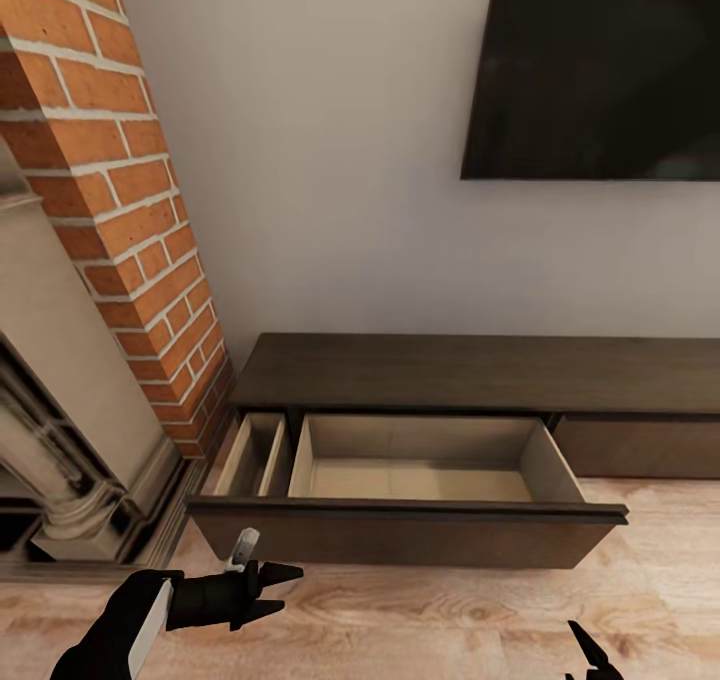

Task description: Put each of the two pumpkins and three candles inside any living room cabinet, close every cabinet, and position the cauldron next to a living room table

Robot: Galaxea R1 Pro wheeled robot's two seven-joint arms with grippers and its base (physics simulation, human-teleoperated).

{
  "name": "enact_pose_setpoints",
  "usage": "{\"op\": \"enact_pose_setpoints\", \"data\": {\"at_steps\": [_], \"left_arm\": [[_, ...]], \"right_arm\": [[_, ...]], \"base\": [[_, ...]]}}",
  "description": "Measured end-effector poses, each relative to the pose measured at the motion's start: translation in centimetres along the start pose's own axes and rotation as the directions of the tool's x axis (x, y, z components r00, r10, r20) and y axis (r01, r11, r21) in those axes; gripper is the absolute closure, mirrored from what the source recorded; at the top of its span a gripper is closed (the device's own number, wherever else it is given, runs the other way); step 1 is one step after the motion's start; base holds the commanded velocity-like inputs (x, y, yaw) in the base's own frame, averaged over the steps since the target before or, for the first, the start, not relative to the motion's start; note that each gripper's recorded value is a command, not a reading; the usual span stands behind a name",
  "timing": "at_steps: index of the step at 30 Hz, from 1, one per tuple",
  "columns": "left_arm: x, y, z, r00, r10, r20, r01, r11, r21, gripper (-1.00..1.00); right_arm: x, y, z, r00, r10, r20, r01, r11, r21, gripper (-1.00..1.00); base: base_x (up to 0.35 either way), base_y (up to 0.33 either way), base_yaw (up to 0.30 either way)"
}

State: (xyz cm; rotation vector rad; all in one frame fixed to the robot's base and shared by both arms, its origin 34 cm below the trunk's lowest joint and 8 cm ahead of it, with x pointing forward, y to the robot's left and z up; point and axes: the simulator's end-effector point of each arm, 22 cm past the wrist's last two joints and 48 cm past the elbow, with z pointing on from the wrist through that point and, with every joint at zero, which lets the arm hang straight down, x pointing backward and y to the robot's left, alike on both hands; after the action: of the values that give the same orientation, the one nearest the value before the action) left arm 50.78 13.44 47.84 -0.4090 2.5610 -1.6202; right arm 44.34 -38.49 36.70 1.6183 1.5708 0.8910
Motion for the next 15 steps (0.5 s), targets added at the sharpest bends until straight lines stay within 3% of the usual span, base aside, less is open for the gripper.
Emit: {"op": "enact_pose_setpoints", "data": {"at_steps": [15], "left_arm": [[-0.2, -3.2, -0.8, 1.0, 0.0, -0.003, 0.0, 1.0, 0.004, -1.0]], "right_arm": [[0.0, 2.1, -1.3, 0.999, -0.032, 0.014, 0.032, 0.999, 0.026, -1.0]], "base": [[0.0, 0.0, 0.0]]}}
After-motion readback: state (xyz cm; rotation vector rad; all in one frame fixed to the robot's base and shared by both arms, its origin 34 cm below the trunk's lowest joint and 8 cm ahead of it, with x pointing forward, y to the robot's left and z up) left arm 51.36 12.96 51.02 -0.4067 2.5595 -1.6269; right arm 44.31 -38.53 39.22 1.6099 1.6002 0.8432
